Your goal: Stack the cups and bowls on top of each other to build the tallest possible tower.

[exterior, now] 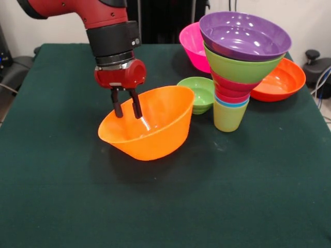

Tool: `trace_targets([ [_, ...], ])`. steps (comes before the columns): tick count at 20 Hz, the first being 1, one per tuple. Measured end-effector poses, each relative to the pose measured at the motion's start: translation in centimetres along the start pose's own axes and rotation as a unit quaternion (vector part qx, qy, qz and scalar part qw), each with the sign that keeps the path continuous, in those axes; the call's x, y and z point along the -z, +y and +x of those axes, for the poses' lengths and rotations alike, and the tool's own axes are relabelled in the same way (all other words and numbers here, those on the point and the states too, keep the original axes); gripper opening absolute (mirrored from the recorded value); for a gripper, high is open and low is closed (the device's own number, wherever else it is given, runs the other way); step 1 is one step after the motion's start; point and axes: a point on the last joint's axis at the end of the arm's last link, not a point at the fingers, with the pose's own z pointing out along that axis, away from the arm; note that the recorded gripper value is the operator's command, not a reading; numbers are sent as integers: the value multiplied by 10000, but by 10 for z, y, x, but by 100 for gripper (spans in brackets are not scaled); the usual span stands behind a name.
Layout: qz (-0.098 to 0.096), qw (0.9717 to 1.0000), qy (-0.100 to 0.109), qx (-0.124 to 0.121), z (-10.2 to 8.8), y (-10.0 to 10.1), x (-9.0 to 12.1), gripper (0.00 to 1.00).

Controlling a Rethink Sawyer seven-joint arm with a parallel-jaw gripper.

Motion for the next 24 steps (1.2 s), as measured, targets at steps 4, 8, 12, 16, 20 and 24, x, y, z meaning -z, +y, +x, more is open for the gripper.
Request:
trace_targets([
  [4,75,10000,26,-51,2,-8,-1,100],
  [8,101,9999,28,-94,2,-11,0,100],
  [12,107,9999,-12,-135,-3,-9,3,100],
  [16,130,9998,-118,-137,-14,-7,11,100],
  [20,141,9996,-184,-172,-22,-5,17,100],
  [24,140,9994,-216,-237,-27,-4,19,100],
])
